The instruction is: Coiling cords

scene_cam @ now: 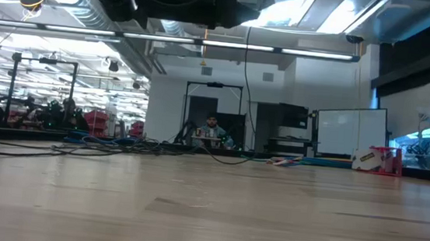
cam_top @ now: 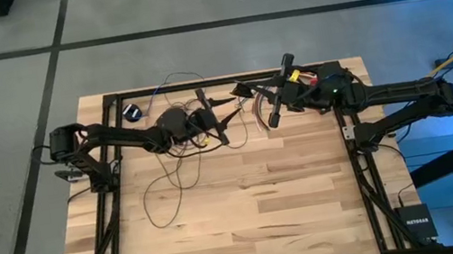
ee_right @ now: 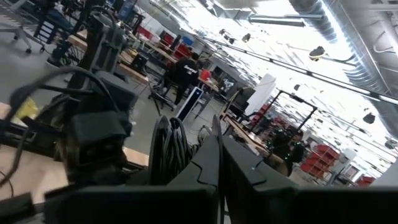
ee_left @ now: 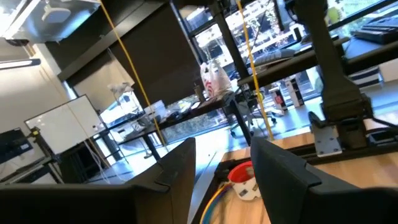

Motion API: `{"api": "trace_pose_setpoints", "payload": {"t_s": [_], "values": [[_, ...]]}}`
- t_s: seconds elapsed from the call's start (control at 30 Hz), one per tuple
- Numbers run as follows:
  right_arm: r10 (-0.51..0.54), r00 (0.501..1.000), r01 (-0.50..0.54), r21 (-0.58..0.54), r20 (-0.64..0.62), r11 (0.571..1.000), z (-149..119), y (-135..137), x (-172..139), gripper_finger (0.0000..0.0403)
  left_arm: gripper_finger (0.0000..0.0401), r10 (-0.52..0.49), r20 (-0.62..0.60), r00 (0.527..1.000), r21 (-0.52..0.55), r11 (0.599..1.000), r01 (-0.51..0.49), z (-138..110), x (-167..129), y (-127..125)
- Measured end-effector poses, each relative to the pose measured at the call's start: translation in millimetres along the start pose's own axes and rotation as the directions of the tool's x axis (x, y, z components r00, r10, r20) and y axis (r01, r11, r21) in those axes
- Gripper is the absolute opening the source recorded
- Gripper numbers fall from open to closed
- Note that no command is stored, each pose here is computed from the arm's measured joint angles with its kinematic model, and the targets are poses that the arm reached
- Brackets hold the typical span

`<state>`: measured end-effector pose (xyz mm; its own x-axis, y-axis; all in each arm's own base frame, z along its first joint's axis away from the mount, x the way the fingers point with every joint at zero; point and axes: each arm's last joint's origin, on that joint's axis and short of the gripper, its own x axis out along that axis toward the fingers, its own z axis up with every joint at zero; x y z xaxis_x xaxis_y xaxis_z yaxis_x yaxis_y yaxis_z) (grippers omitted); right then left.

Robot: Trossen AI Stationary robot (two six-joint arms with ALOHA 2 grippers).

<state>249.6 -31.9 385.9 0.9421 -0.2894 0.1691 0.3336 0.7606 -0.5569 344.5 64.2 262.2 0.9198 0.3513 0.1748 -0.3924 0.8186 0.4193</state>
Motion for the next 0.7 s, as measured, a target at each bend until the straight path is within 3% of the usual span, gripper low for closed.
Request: {"api": "trace_pose_setpoints", "payload": {"t_s": [0.13, 0.33, 0.53, 0.7], "values": [[0.000, 1.000, 0.000, 0.000, -0.001, 1.000, 0, 0, 0, 0.0008, 0.0111, 0.012, -0.007, 1.000, 0.002, 1.000, -0.012, -3, 1, 4], [0.005, 0.999, -0.005, -0.010, -0.032, 1.000, -3, 2, 1, 0.0006, 0.0011, 0.033, -0.023, 0.999, 0.004, 0.999, -0.033, -5, 2, 9], [-0.017, 0.985, 0.002, -0.088, -0.170, 0.996, -13, 5, 0, 0.0004, 0.0011, 0.167, -0.072, 0.983, 0.054, 0.985, -0.163, 4, -3, 14], [-0.004, 0.962, -0.029, -0.119, -0.274, 0.993, -21, 9, -2, 0.0005, 0.0005, 0.188, -0.101, 0.977, 0.027, 0.982, -0.186, 17, -11, 23]]}}
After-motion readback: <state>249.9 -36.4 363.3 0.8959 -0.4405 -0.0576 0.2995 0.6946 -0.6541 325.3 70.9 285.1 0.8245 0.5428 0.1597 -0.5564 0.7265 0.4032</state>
